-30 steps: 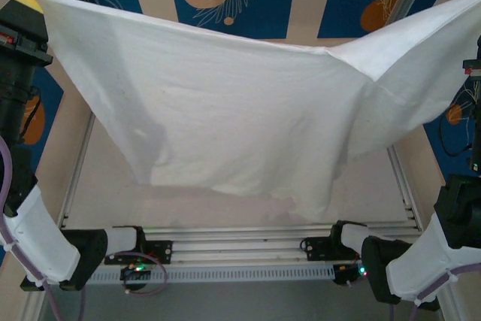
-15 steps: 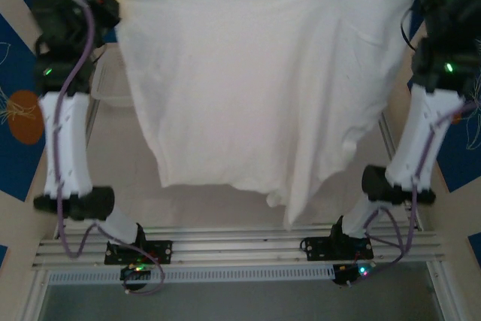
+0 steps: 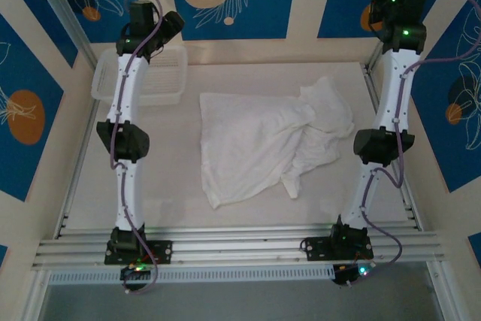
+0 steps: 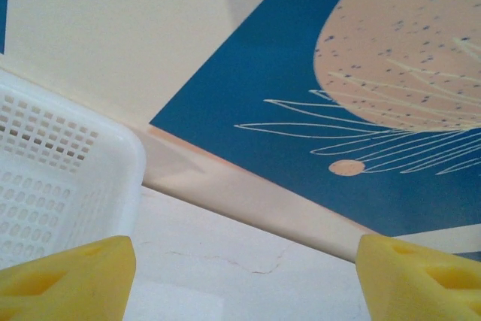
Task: Fold the inside-out t-shirt
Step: Flatten out the T-shirt at the center of the table, then smooth out the T-shirt at the center of the table.
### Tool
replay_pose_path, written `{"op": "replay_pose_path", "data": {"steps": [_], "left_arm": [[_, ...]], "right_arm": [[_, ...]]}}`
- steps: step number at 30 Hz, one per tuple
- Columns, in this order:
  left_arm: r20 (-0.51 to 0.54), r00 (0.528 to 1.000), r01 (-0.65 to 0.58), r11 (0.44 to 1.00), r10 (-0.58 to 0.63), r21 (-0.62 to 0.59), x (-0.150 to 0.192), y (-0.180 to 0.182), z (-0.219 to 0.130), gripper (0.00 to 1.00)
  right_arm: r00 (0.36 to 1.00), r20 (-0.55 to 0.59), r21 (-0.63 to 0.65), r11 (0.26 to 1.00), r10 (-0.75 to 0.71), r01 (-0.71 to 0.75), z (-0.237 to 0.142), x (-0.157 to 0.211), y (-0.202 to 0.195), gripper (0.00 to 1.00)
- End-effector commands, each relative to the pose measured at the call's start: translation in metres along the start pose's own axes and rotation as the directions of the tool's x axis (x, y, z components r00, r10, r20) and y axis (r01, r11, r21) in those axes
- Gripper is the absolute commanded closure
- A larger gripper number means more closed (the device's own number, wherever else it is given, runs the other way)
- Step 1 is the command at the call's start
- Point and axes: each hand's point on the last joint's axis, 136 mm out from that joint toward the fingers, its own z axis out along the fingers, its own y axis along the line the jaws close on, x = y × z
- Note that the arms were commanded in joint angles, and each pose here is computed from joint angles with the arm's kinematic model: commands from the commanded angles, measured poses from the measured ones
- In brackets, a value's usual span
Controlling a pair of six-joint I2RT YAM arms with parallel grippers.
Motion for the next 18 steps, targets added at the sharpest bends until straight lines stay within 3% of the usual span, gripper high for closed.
{"op": "replay_pose_path", "data": {"steps": [1, 4, 8, 11, 14, 16, 17, 18], "left_arm": [[0.035, 0.994, -0.109, 0.991, 0.106, 0.076, -0.015, -0.052, -0.070, 0.24], [-0.041, 0.982, -0.180, 0.979, 0.184, 0.098, 0.028, -0.073, -0.100, 0.25], [-0.142, 0.963, -0.209, 0.965, 0.231, 0.157, 0.115, -0.081, -0.139, 0.27], [-0.255, 0.936, -0.203, 0.965, 0.241, 0.167, 0.187, -0.070, -0.159, 0.31], [-0.392, 0.883, -0.213, 0.964, 0.259, 0.158, 0.262, -0.053, -0.165, 0.42], [-0.466, 0.844, -0.235, 0.964, 0.265, 0.122, 0.303, -0.035, -0.163, 0.61], [-0.499, 0.826, -0.244, 0.965, 0.261, 0.099, 0.323, -0.023, -0.159, 0.74], [-0.528, 0.812, -0.244, 0.967, 0.248, 0.078, 0.339, -0.012, -0.153, 0.93]], "right_arm": [[0.998, -0.052, -0.101, 0.994, -0.047, 0.041, -0.070, 0.011, 0.064, 0.14], [0.966, -0.229, -0.087, 0.991, -0.121, 0.103, -0.104, 0.053, 0.066, 0.15], [0.826, -0.433, -0.156, 0.933, -0.361, 0.326, -0.168, 0.134, 0.060, 0.14], [0.735, -0.520, -0.136, 0.892, -0.435, 0.431, -0.218, 0.186, 0.013, 0.16], [0.752, -0.582, 0.020, 0.919, -0.310, 0.394, -0.260, 0.228, -0.080, 0.24], [0.766, -0.618, 0.154, 0.928, -0.177, 0.339, -0.279, 0.246, -0.142, 0.34], [0.762, -0.636, 0.217, 0.919, -0.123, 0.330, -0.286, 0.256, -0.173, 0.39], [0.758, -0.650, 0.290, 0.901, -0.063, 0.323, -0.292, 0.264, -0.203, 0.42]]}}
